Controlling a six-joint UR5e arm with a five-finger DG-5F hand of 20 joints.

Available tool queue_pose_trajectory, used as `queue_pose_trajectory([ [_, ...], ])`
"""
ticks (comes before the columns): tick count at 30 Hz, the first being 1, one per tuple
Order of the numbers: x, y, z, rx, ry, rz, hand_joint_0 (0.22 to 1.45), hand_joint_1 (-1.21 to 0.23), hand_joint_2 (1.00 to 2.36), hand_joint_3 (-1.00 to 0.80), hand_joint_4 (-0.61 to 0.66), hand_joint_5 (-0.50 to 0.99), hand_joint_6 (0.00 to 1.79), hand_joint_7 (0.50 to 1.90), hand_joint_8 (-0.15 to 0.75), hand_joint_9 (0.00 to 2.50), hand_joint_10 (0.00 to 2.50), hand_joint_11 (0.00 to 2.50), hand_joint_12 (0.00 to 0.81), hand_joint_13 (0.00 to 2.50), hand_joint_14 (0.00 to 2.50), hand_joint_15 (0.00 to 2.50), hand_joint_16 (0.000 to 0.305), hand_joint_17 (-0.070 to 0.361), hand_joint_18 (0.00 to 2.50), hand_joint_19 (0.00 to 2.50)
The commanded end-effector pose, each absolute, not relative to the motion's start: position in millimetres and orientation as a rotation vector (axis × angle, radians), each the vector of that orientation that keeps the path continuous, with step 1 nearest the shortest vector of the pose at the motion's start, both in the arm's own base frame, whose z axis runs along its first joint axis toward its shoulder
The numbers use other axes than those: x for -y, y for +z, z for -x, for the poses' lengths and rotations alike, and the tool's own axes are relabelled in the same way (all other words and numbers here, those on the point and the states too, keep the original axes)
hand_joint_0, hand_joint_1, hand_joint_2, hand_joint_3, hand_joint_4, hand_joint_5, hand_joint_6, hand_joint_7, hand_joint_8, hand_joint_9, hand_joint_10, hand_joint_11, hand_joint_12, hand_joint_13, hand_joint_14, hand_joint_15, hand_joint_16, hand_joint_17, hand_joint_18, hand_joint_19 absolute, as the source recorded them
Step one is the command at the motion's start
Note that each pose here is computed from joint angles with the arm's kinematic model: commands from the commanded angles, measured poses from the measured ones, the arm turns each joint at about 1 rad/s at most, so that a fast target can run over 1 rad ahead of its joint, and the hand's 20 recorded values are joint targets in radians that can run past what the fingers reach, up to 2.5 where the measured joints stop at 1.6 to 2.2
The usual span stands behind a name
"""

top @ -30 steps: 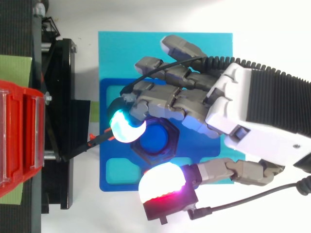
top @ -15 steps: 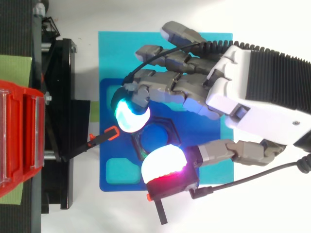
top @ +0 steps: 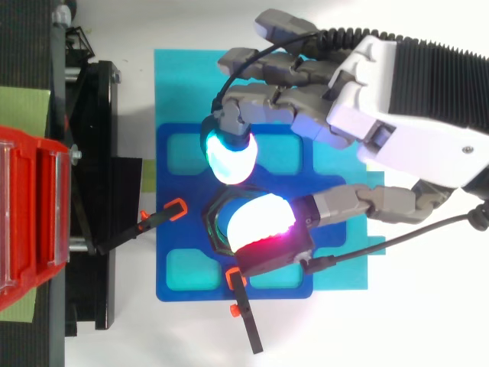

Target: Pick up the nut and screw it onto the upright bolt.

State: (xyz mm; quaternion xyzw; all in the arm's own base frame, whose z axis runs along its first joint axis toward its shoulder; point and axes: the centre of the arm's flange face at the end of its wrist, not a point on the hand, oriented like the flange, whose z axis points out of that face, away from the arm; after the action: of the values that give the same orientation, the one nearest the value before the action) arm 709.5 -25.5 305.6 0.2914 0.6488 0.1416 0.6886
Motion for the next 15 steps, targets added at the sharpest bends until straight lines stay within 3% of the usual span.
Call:
queue_pose_trajectory([
  [1,31,305,-709,-1.453,0.317,-0.652,0.51,-0.34,1.0,-0.5,0.21,-0.04,0.51,1.34,0.306,0.75,0.0,0.09,0.232,0.4,0.0,0.0,0.025,0.055,0.18,0.0],
  [12,41,306,-709,-1.455,0.317,-0.652,0.53,-0.37,1.0,-0.5,0.09,0.05,0.5,1.37,0.265,1.09,0.0,0.08,0.186,0.6,0.0,0.0,0.017,0.037,0.36,0.0],
  [15,44,307,-709,-1.452,0.317,-0.65,0.52,-0.36,1.0,-0.5,0.14,-0.02,0.5,1.25,0.276,1.06,0.0,0.11,0.198,0.59,0.0,0.0,0.018,0.041,0.35,0.0],
])
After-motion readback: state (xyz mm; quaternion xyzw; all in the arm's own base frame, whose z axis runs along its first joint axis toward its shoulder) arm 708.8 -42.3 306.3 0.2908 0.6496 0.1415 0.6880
